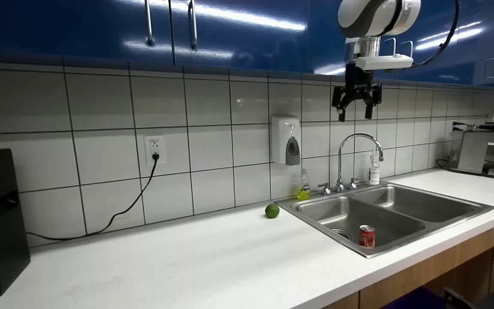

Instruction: Remove the red can from the sink and put it on the counter

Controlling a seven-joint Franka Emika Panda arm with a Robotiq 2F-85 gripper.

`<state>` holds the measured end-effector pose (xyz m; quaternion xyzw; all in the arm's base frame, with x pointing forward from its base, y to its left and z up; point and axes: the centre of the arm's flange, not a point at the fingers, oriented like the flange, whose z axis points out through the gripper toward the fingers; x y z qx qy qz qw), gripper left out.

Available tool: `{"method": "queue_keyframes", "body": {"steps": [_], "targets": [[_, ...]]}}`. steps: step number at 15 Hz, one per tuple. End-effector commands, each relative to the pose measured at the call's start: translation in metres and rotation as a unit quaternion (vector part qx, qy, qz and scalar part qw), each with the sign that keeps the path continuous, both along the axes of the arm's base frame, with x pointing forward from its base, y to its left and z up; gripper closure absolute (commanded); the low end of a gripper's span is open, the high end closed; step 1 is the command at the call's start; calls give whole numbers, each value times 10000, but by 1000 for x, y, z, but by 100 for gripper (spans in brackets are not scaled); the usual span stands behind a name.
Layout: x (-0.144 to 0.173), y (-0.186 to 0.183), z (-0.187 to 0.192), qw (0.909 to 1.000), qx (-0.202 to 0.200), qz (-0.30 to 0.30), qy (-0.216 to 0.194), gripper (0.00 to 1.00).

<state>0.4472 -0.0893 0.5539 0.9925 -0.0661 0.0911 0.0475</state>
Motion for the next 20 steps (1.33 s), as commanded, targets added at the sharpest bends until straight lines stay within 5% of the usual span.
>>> {"method": "queue_keyframes", "body": {"steps": [1, 9, 20], "targets": [[0, 0, 0, 10000, 0, 0, 2, 0], [-15, -9, -23, 9953, 91, -295, 917, 0], [3, -48, -101, 9917, 659, -869, 676, 0]]}}
